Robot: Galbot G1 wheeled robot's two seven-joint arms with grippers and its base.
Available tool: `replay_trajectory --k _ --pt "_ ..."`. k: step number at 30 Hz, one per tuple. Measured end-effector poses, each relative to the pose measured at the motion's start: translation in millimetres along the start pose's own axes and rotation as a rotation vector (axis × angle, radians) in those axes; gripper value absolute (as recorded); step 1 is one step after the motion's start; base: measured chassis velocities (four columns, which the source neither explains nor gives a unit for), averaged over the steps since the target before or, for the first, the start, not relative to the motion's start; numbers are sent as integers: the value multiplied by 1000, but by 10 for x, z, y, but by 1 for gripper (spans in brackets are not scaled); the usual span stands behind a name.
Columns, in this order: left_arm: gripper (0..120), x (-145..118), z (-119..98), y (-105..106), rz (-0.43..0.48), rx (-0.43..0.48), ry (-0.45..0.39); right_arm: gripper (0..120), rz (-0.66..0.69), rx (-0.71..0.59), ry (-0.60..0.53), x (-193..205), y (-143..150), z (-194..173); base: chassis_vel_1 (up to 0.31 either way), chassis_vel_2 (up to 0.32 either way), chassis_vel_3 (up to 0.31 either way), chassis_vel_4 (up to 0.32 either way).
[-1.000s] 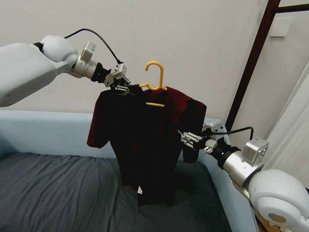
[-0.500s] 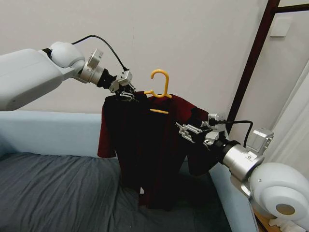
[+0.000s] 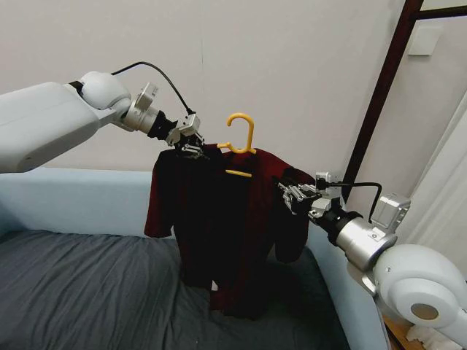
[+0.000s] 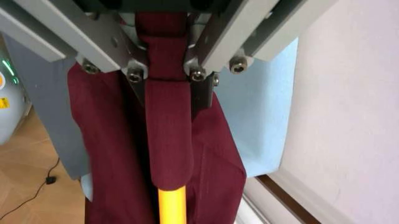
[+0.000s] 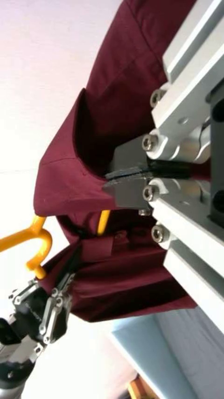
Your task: Pick up the clothes from the sofa and hang them on the clothes hanger.
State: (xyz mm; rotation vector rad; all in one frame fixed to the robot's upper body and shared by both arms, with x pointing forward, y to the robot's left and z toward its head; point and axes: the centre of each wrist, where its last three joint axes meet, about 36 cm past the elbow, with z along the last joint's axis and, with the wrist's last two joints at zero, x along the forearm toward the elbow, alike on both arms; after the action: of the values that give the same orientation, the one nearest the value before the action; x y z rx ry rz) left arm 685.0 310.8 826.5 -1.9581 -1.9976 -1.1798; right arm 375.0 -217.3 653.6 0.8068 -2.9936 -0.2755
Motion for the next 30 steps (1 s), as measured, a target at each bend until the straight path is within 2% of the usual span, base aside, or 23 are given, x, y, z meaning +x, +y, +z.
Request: replay_trajectory --k 12,16,17,20,21,26,30 --pt "2 -28 -6 -59 10 -7 16 0 26 77 1 12 -37 10 0 0 0 0" --pt "2 -31 -40 -74 5 -16 59 0 127 301 -1 40 -127 -4 0 0 0 0" --pt "2 -31 -40 -74 5 -16 59 0 127 301 -1 40 -127 -4 0 0 0 0" --pt "2 -48 -100 -70 0 -20 83 0 141 455 -20 74 -162 -6 0 0 0 0" --pt "2 -48 -100 -70 0 -20 83 0 141 455 -20 74 -162 -6 0 0 0 0" --pt "2 -173 -129 -75 -9 -20 107 0 172 647 -46 118 -202 -35 0 0 0 0" --pt "2 -261 -142 -86 -5 -21 116 0 185 736 -57 149 -245 -70 0 0 0 0"
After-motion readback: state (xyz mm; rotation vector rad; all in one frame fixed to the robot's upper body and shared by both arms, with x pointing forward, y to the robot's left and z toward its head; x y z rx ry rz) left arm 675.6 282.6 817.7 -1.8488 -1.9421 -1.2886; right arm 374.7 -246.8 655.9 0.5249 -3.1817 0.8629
